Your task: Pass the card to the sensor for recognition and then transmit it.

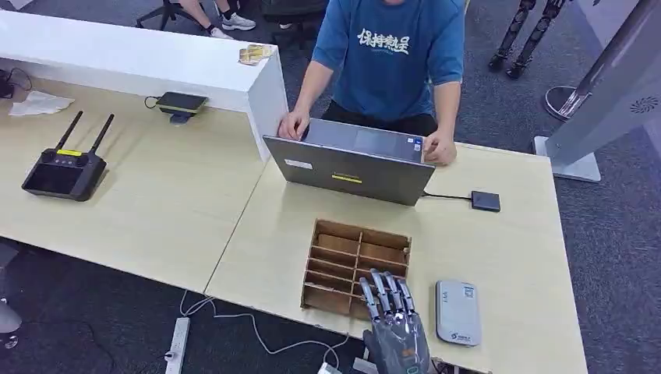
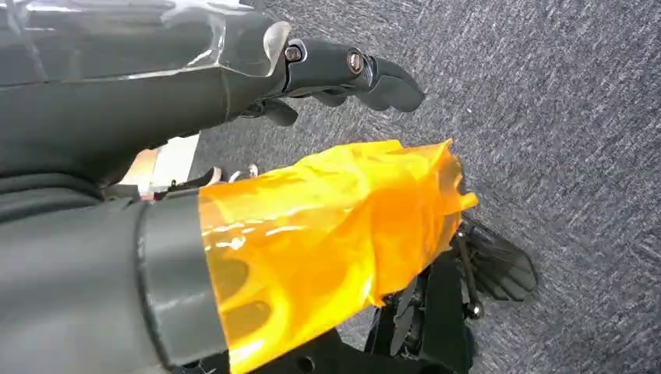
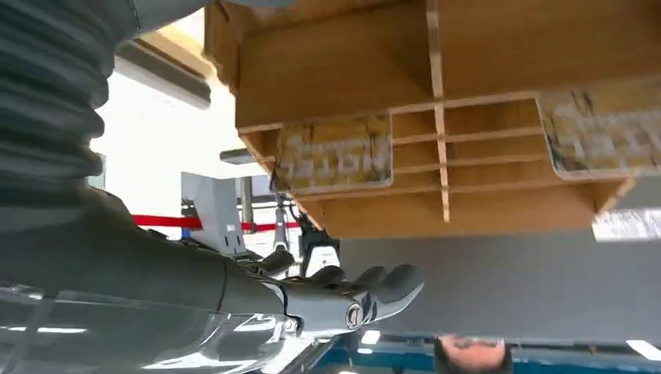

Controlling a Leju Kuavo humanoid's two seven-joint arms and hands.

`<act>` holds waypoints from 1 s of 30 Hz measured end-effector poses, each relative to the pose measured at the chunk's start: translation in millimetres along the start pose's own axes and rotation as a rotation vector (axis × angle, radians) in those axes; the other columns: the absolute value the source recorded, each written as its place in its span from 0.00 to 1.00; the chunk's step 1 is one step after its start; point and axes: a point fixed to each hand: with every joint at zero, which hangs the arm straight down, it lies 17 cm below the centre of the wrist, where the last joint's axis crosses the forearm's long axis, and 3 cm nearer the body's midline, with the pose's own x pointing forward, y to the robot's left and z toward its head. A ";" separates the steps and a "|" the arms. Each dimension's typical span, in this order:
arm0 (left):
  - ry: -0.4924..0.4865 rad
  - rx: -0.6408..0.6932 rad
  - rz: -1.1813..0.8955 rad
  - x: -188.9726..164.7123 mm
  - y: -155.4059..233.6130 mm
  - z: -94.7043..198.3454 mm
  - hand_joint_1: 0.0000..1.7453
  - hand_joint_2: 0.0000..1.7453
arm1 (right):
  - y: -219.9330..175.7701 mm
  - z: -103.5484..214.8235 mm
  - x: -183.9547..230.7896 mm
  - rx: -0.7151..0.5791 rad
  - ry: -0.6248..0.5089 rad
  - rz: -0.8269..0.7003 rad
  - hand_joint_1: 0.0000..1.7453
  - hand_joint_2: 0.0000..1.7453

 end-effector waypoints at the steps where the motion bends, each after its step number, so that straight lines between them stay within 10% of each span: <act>1: 0.000 -0.001 0.000 0.0 -0.1 0.0 0.00 0.00 | 2.0 0.0 -1.2 0.006 0.003 0.004 0.00 1.00; 30: 0.002 -0.007 0.010 -0.1 -1.2 0.2 0.00 0.00 | -16.0 -18.7 -6.7 0.001 0.002 0.030 0.00 1.00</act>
